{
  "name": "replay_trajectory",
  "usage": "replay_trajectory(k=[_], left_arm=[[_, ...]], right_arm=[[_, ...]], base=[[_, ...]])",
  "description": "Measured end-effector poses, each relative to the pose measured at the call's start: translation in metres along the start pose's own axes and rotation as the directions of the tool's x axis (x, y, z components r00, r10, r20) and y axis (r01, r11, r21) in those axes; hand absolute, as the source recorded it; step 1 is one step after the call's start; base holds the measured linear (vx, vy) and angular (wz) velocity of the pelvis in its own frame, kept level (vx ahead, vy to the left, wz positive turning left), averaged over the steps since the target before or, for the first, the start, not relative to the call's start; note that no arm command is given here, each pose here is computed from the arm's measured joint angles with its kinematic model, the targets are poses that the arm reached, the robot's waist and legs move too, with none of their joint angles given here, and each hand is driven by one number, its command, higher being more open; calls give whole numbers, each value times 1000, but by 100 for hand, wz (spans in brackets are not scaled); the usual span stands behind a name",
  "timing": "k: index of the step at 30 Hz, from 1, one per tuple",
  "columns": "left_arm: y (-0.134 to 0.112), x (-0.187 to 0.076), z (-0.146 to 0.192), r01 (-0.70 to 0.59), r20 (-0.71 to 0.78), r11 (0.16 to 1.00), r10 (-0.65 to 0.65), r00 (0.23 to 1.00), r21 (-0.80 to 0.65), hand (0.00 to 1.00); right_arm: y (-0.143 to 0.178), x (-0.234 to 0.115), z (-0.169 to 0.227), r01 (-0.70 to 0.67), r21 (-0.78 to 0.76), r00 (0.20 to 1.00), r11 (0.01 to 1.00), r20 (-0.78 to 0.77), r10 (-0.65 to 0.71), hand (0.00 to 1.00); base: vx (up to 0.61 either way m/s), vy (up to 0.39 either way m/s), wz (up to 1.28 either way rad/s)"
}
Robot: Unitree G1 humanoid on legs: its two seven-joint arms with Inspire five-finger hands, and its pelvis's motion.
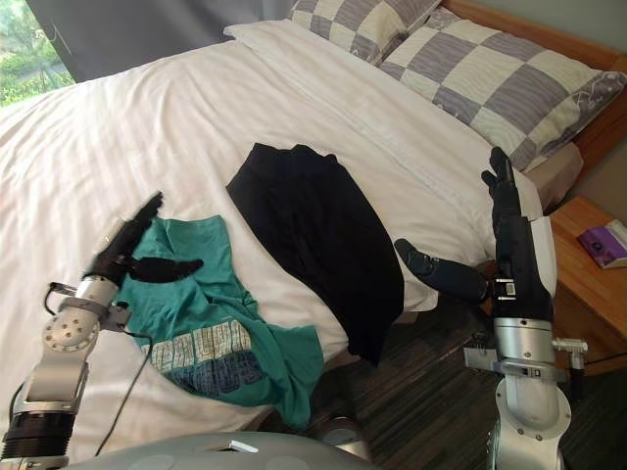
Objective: Tidy up the quilt and then pick up the clothes from the bed and put them into the laundry hamper
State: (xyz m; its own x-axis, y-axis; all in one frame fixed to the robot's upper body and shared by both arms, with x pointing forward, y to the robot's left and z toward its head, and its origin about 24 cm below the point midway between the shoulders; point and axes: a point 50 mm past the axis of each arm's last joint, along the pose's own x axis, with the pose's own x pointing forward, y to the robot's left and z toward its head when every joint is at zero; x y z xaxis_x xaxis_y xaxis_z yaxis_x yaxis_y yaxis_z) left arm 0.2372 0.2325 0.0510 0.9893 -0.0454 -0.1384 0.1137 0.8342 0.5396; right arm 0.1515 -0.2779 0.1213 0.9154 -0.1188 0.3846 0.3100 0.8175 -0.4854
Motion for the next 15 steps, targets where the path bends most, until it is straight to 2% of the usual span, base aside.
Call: replay_trajectory(k=[4, 8, 12, 15], left_arm=[[-11, -2, -13, 60, -91, 998, -57, 994, 31, 100], [-28, -5, -20, 77, -152, 997, -79, 985, -18, 100], [-54, -11, -24, 51, -196, 996, -64, 979, -70, 100], [-60, -12, -20, 15, -188, 997, -31, 982, -81, 100]], right_arm=[[5, 0, 11, -26, 12, 999, 1000, 39, 25, 100], [10, 5, 44, -29, 27, 983, 999, 185, 24, 100], [7, 7, 61, -12, 28, 964, 1000, 266, 4, 100], [6, 10, 63, -11, 23, 959, 1000, 282, 4, 100]], base=[[-5, -3, -10], [-71, 5, -4], [-77, 3, -5], [-93, 13, 6]])
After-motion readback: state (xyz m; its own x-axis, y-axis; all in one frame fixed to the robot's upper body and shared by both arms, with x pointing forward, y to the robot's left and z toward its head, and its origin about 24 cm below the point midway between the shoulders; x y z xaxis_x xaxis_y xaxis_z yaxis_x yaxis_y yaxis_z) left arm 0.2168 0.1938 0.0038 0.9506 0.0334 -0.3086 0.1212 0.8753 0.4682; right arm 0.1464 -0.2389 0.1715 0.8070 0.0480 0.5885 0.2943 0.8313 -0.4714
